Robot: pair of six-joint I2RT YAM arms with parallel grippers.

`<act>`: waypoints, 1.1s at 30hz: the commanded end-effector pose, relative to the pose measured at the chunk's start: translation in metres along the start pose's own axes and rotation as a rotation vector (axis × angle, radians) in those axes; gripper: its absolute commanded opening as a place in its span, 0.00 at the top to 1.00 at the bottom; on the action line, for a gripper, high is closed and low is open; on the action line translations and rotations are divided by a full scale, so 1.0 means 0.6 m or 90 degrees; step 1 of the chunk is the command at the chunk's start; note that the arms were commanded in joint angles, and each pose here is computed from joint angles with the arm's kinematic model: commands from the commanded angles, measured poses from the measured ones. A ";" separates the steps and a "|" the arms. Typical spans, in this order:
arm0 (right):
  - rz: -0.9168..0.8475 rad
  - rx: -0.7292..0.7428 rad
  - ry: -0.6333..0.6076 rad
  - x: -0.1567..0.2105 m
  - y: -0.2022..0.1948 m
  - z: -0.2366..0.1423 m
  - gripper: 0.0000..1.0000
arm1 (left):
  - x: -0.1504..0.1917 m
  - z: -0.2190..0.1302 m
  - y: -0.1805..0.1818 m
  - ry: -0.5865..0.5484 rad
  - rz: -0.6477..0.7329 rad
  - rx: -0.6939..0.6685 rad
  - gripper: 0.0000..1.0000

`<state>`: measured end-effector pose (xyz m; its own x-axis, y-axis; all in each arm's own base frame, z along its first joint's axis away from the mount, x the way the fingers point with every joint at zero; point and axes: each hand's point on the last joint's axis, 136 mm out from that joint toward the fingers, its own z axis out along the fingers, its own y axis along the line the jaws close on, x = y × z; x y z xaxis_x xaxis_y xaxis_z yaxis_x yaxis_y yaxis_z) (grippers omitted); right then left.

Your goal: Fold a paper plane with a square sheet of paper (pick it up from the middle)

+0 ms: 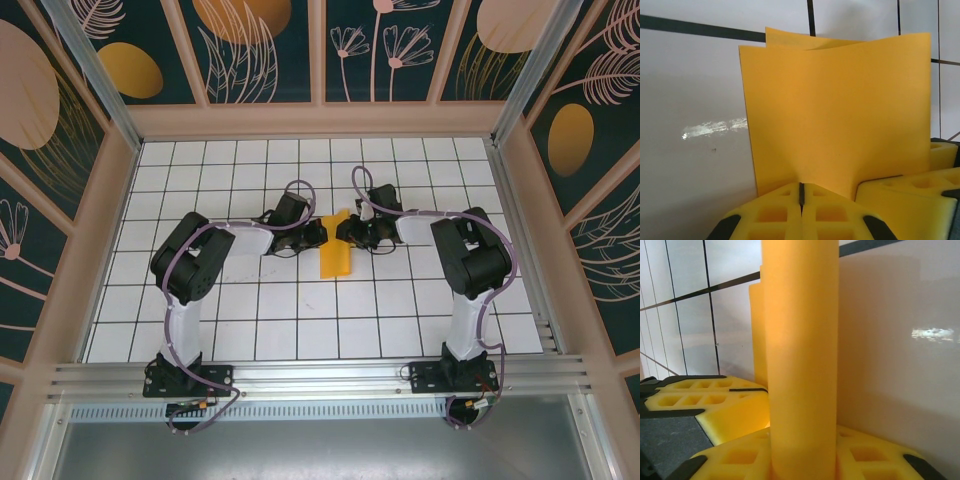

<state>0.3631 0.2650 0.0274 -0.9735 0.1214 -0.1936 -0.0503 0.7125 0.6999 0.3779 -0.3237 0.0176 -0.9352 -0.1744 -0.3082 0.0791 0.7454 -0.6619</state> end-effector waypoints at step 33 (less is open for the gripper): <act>-0.020 0.173 -0.011 0.046 -0.062 -0.017 0.70 | -0.055 -0.024 -0.034 -0.048 0.029 -0.007 0.90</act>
<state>0.3528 0.2526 0.0222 -0.9525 0.0866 -0.2919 -0.0851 0.8448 0.5283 0.3890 -0.3221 0.0226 -0.9278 -0.1810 -0.3262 0.0701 0.7742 -0.6290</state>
